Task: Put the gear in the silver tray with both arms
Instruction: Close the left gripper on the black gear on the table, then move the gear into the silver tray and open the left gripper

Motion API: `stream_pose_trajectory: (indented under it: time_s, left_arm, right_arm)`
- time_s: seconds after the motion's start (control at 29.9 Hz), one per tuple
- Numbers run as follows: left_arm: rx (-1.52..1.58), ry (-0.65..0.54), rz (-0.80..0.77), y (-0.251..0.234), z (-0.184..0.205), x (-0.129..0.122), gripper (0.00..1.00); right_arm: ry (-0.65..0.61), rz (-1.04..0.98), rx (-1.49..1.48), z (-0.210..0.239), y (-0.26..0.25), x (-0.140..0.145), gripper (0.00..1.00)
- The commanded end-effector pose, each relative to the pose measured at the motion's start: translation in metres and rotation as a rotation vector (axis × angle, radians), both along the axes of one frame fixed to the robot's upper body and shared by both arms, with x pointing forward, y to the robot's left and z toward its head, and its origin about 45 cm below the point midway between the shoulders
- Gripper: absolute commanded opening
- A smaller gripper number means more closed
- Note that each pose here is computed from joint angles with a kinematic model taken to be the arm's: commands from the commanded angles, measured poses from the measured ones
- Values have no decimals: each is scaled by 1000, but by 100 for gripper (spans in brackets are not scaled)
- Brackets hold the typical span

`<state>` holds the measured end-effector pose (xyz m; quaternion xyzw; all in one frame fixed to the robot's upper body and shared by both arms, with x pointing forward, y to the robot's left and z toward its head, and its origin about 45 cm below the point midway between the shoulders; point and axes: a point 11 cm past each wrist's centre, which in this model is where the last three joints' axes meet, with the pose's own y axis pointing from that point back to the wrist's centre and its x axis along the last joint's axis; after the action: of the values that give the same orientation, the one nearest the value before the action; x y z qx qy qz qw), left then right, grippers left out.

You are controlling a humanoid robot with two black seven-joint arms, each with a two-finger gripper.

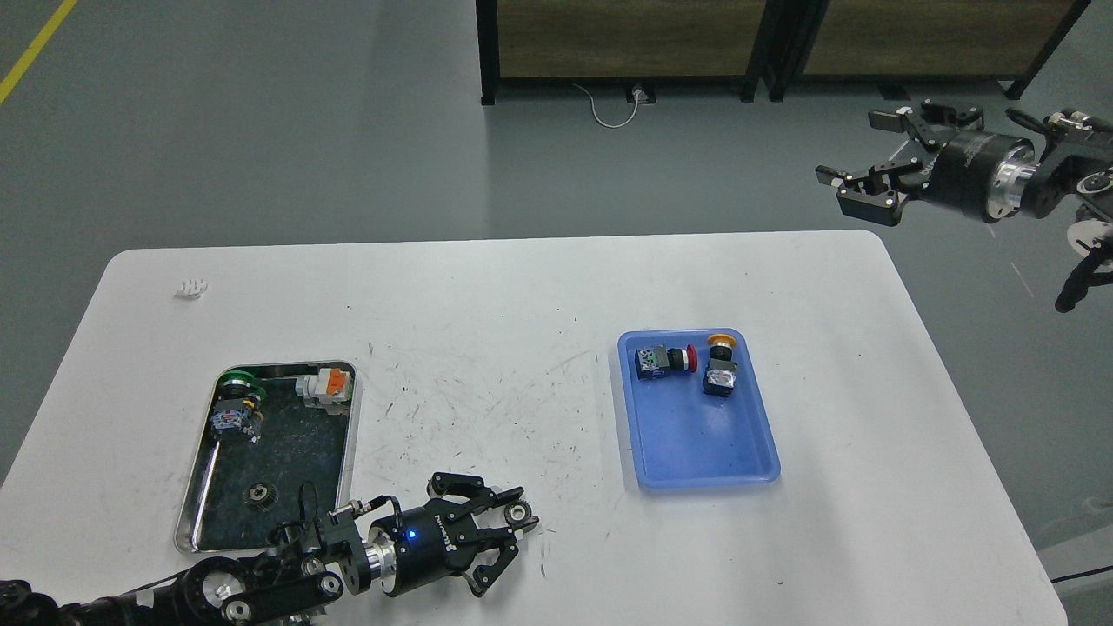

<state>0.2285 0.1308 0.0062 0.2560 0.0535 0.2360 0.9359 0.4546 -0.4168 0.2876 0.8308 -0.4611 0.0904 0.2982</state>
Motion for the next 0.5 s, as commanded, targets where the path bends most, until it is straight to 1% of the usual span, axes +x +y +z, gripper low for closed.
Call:
stream_pose_trajectory:
  time_s: [0.0, 0.1, 0.2, 0.3, 0.47]
  left_arm:
    - [2, 1, -2, -1, 1, 1, 29]
    - [1, -2, -5, -2, 2, 3, 26]
    - [-13, -4, -3, -6, 5, 5, 26]
    - [-31, -23, -2, -7, 16, 15, 26]
    - [-3, -52, 36, 35, 41, 41, 26]
  right_arm:
    - [-1, 0, 0, 0, 0, 0, 93]
    - [0, 0, -1, 0, 0, 0, 93]
    - [-1, 0, 0, 0, 0, 0, 93]
    - [1, -1, -2, -1, 0, 0, 93]
    - [1, -3, -1, -1, -1, 0, 93]
